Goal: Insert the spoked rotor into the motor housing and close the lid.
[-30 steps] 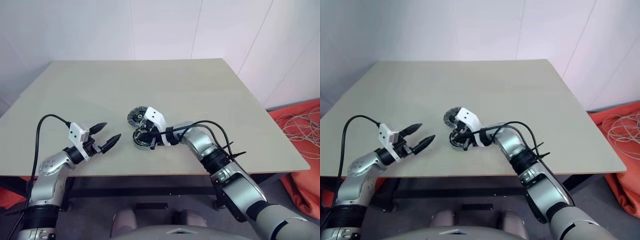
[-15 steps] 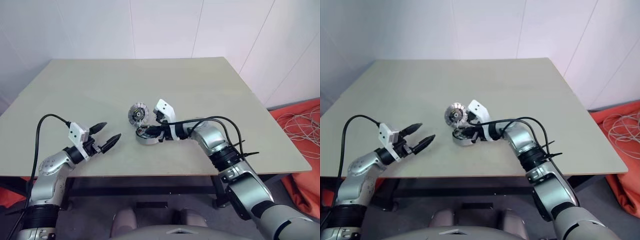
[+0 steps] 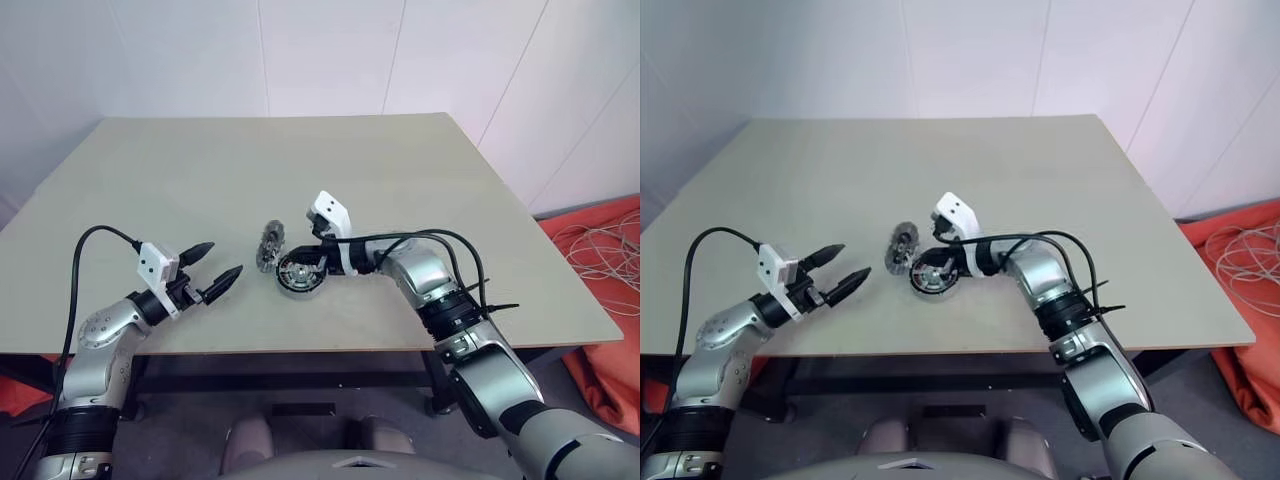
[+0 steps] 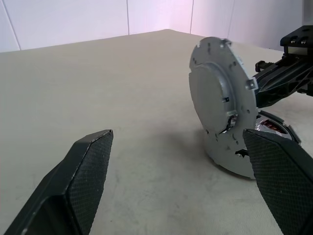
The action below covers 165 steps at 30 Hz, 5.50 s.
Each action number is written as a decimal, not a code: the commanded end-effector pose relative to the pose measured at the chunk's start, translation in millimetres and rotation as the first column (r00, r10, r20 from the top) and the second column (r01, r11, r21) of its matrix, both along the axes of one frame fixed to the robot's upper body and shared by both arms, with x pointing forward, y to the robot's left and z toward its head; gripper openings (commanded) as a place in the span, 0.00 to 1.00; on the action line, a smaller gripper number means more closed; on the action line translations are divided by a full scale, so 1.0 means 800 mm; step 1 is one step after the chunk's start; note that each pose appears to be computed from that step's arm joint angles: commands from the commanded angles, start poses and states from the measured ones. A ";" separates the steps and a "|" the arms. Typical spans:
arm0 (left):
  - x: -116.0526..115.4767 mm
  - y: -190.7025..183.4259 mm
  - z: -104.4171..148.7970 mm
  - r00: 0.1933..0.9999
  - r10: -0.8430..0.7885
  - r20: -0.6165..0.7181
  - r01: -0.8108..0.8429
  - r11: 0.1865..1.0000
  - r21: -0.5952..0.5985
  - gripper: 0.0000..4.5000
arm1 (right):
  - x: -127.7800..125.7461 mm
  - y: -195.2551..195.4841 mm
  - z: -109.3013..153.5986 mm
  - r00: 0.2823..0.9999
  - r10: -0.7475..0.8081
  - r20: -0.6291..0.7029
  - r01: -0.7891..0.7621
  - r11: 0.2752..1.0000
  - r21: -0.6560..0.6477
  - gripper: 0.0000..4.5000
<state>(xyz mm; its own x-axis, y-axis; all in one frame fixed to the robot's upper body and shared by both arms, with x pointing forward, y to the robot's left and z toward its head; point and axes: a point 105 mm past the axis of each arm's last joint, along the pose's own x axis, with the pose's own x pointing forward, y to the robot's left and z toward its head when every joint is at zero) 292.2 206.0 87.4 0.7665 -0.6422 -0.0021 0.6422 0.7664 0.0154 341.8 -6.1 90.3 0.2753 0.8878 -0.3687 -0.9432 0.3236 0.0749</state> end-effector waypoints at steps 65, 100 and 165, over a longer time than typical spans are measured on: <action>0.004 0.003 0.019 0.998 0.005 0.060 -0.006 1.000 0.016 1.00 | -0.002 -0.043 -0.005 0.152 0.979 0.136 -0.404 0.187 -0.895 0.71; -0.009 -0.003 0.005 0.999 -0.038 0.027 0.038 0.999 0.009 1.00 | -0.036 -0.007 0.057 0.849 0.525 -0.057 -0.430 0.625 -0.652 0.00; -0.002 -0.023 0.003 0.998 -0.048 0.034 0.049 0.999 -0.018 1.00 | 0.002 -0.003 0.032 0.475 0.854 0.210 -0.370 0.411 -0.833 0.00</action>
<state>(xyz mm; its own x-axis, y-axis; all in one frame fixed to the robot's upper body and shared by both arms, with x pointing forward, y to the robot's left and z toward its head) 288.6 190.5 77.6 0.7413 -0.6711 -0.0035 0.6711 0.7413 -0.0112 342.8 -19.4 91.4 0.0753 0.4078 -0.9100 -0.6227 -0.6935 -0.3623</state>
